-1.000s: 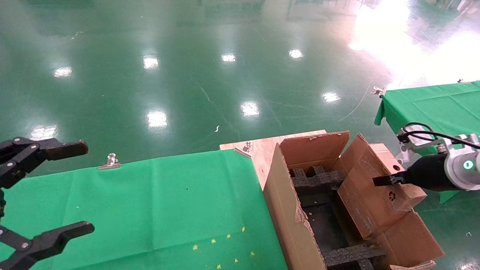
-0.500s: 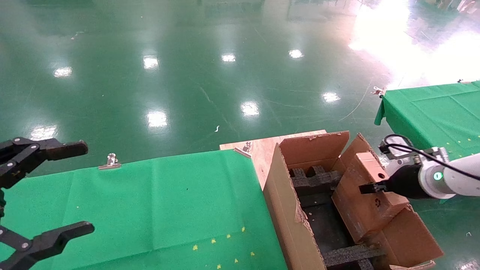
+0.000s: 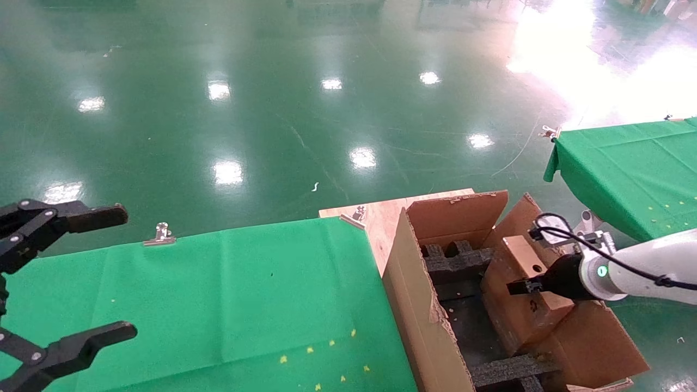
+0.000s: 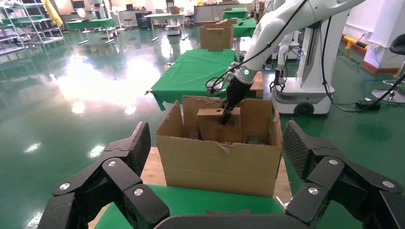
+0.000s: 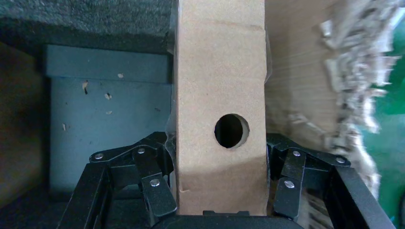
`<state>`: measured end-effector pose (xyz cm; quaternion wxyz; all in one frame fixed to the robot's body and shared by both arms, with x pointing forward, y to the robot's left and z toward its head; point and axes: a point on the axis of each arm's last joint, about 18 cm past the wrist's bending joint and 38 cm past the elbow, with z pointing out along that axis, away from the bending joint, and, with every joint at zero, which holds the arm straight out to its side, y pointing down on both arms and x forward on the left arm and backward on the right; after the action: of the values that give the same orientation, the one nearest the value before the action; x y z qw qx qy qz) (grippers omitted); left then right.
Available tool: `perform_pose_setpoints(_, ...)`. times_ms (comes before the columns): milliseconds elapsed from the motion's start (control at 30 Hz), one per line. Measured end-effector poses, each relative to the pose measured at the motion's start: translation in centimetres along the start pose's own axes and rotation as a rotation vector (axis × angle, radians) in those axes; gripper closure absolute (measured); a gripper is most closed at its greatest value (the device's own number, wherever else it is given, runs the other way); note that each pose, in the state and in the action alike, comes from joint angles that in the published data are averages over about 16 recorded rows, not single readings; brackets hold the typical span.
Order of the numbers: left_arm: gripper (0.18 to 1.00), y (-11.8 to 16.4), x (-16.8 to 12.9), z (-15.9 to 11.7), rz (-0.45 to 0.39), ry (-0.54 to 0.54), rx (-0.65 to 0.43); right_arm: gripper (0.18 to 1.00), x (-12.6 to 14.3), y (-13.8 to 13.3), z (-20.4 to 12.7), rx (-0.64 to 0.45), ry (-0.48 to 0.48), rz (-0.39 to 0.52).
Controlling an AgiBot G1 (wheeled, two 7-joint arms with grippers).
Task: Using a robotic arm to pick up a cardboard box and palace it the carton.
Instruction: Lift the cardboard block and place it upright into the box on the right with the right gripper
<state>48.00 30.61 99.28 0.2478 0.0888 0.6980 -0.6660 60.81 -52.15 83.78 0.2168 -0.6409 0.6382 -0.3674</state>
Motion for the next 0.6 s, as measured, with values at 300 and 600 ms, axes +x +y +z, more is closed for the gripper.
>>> perform_pose_setpoints(300,0.183,0.0,0.0,0.0,0.0,0.0,0.0,0.911,-1.0,1.0,2.3,-0.036,-0.006,-0.029)
perform_pose_setpoints(600,0.183,0.0,0.0,0.0,0.0,0.0,0.0,0.911,-1.7,1.6,3.8,-0.07,-0.009,-0.053)
